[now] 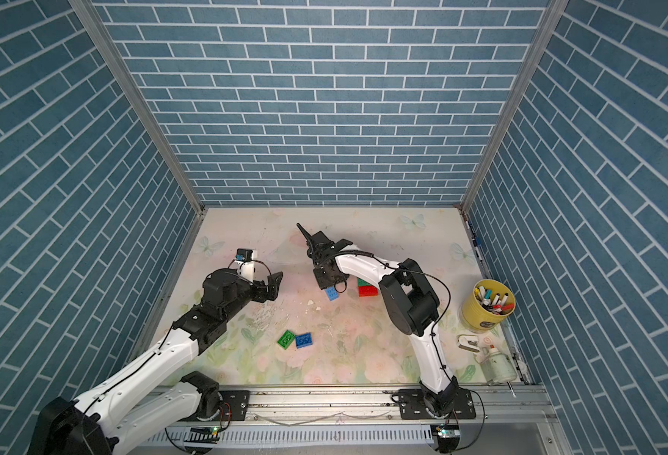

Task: Assemble a rectangle with lego
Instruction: Assemble the lego brick with the lego brick.

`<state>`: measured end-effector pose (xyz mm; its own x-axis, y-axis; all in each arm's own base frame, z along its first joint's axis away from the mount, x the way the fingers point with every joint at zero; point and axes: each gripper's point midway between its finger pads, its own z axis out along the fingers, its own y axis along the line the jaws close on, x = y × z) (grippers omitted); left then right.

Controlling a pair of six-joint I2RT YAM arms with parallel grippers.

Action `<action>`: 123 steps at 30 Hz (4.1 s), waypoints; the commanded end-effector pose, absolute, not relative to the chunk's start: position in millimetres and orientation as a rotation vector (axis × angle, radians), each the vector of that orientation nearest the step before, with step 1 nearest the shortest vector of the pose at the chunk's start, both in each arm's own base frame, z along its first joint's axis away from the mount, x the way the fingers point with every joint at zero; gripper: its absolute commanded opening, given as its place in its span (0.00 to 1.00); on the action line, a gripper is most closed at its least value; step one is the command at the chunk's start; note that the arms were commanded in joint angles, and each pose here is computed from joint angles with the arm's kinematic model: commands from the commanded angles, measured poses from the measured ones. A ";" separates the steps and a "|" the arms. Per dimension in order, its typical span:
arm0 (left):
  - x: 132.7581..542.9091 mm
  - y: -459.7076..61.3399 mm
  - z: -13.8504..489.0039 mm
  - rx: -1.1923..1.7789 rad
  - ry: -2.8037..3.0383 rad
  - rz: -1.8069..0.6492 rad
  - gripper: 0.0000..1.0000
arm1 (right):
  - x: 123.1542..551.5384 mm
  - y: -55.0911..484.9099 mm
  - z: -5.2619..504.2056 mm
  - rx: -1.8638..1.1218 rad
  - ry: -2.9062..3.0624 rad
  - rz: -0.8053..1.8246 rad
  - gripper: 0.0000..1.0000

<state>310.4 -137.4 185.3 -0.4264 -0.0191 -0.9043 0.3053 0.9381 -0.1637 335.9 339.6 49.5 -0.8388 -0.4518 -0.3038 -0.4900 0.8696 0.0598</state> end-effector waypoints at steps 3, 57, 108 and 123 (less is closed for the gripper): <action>309.8 -139.4 180.4 0.216 1.990 -0.370 1.00 | 332.3 341.1 35.9 -0.732 2.784 0.183 0.34; 309.6 -139.3 180.5 0.215 1.989 -0.368 1.00 | 316.7 310.1 17.1 -0.844 2.726 0.085 0.30; 305.1 -129.9 210.0 0.154 1.900 -0.373 1.00 | 356.6 304.2 76.5 -0.146 2.776 -0.102 0.31; 305.6 -125.0 210.4 0.129 1.900 -0.352 1.00 | 357.4 334.1 42.0 -0.096 2.833 -0.032 0.33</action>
<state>307.0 -126.2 211.7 -0.3550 -0.0772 -0.9317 0.2656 0.9472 -0.1797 363.9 334.3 46.2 -0.9384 -0.1121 -0.3269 -0.1064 0.9937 -0.0353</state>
